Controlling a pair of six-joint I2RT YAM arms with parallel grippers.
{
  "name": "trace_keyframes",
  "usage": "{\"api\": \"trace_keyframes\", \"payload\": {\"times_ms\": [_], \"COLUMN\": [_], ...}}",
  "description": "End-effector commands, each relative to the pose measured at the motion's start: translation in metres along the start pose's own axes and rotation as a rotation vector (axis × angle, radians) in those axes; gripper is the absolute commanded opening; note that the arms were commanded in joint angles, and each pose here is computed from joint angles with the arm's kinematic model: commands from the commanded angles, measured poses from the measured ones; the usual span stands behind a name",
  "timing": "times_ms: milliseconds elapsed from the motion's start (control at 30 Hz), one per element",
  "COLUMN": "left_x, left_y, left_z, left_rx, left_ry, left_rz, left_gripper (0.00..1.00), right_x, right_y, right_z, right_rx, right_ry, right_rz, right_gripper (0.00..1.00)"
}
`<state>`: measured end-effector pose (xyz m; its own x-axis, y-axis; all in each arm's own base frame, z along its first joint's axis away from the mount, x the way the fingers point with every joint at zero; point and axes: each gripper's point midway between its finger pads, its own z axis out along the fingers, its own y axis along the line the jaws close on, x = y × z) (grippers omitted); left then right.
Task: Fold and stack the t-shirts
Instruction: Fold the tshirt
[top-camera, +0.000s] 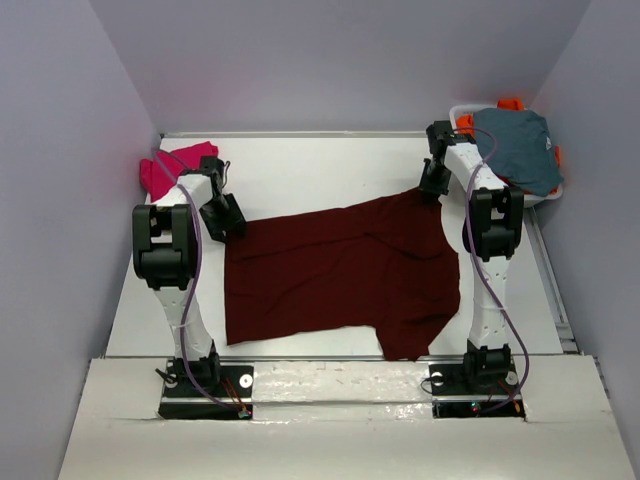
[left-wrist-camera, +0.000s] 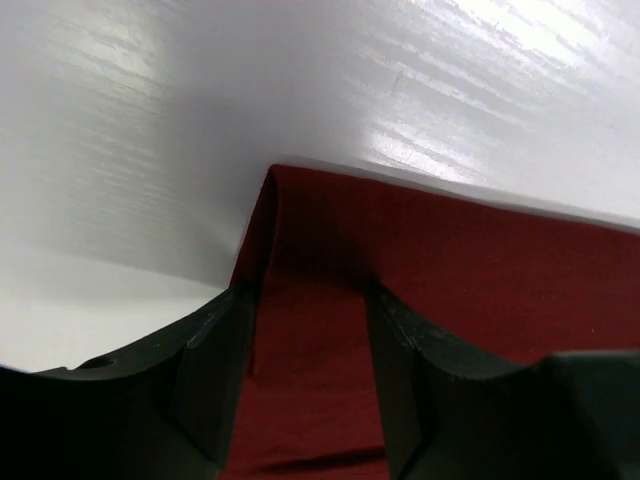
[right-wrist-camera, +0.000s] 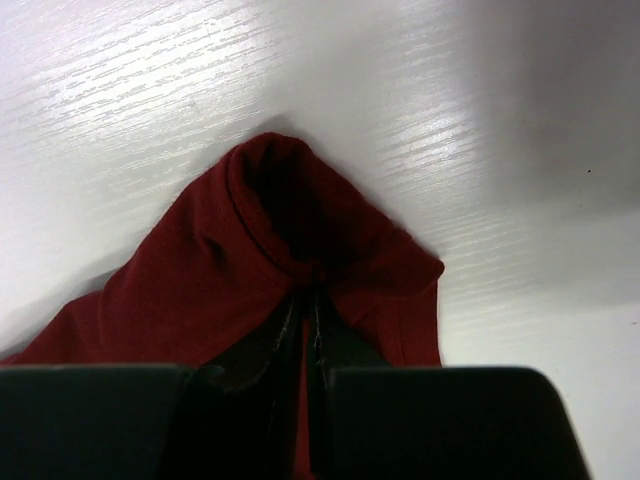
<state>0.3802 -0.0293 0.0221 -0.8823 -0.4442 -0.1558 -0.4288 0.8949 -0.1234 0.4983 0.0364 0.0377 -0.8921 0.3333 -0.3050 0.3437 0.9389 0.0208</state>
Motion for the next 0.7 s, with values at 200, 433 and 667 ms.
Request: {"api": "trace_keyframes", "payload": {"times_ms": [200, 433, 667], "left_x": [-0.020, -0.029, -0.035], "left_y": [-0.011, -0.016, -0.024], "left_z": [-0.021, -0.019, -0.019], "left_rx": [0.078, 0.089, 0.120], "left_ry": [-0.077, -0.089, -0.094], "left_rz": [-0.003, 0.003, 0.006], "left_gripper": [0.60, 0.57, 0.29], "right_x": [-0.017, -0.017, -0.015], "right_y": [-0.004, -0.004, -0.005], "right_z": [-0.022, -0.023, -0.021], "right_rx": [0.000, 0.000, 0.006], "right_ry": [-0.059, -0.059, -0.055], "right_rz": [0.001, 0.000, -0.002], "right_gripper": [0.08, 0.07, 0.07]}}
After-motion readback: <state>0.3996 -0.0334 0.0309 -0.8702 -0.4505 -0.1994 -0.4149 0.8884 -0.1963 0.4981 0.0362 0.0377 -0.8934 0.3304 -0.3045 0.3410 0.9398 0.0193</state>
